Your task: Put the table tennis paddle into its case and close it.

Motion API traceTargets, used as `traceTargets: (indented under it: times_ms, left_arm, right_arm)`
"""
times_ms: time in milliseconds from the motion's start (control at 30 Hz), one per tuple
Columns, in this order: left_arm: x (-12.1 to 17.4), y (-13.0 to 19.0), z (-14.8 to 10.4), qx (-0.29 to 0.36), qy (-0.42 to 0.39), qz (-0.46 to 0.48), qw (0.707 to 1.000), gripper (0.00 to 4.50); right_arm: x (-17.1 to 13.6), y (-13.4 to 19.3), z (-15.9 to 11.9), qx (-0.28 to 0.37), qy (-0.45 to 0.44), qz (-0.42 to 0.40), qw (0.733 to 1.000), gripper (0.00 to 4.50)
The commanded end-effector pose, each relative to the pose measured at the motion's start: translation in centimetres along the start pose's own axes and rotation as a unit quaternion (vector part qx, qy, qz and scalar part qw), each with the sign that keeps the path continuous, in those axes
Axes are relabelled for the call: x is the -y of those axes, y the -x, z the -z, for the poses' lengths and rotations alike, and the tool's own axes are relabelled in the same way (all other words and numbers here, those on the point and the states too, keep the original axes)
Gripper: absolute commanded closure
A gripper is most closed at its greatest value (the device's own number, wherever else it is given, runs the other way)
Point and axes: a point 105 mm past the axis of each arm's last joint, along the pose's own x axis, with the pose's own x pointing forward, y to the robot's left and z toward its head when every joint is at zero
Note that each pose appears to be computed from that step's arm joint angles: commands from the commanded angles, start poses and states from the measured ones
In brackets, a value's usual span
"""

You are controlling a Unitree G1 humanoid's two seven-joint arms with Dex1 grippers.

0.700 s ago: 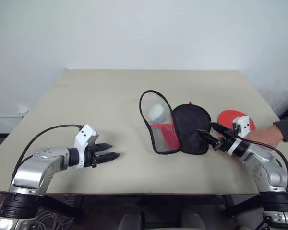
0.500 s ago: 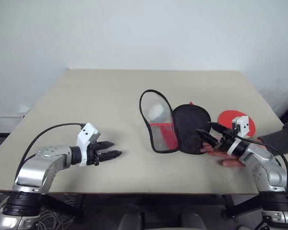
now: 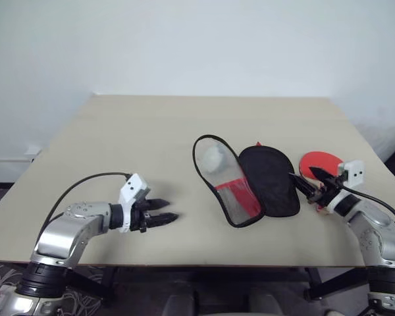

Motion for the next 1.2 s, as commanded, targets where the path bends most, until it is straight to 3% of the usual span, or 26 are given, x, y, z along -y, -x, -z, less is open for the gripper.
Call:
traceTargets:
  times_ms: [33, 233, 333, 433, 633, 1033, 1200]
  left_arm:
    - [0.5, -1.0, -1.1, -0.002, -0.033, 0.014, 0.999, 1.41]
    - [1.0, -2.4, -1.3, -0.01, -0.049, 0.05, 0.997, 1.41]
    - [1.3, -3.0, -1.7, -0.008, -0.056, 0.069, 0.996, 1.41]
    - [0.8, -3.6, -2.0, -0.004, -0.06, 0.068, 0.996, 1.41]
    - [0.9, -4.4, -1.2, -0.014, -0.068, 0.074, 0.995, 1.41]
    - [1.5, -4.8, -1.0, -0.009, -0.056, 0.082, 0.995, 1.41]
    - [1.6, -4.8, -0.9, -0.007, -0.053, 0.08, 0.995, 1.41]
  right_arm:
    - [3.4, 1.2, -1.4, -0.004, 0.022, 0.095, 0.995, 0.04]
    - [7.9, 2.7, -0.6, -0.047, -0.005, 0.241, 0.969, 0.04]
    - [8.7, 3.4, 1.1, -0.107, -0.021, 0.27, 0.957, 0.04]
    - [8.0, 3.6, 3.0, -0.151, -0.04, 0.266, 0.951, 0.04]
    - [6.7, 3.3, 3.5, -0.17, -0.054, 0.246, 0.953, 0.04]
    - [4.7, 1.6, 1.6, -0.148, -0.063, 0.193, 0.968, 0.04]
    - [3.9, 1.3, 2.5, -0.183, -0.059, 0.175, 0.966, 0.04]
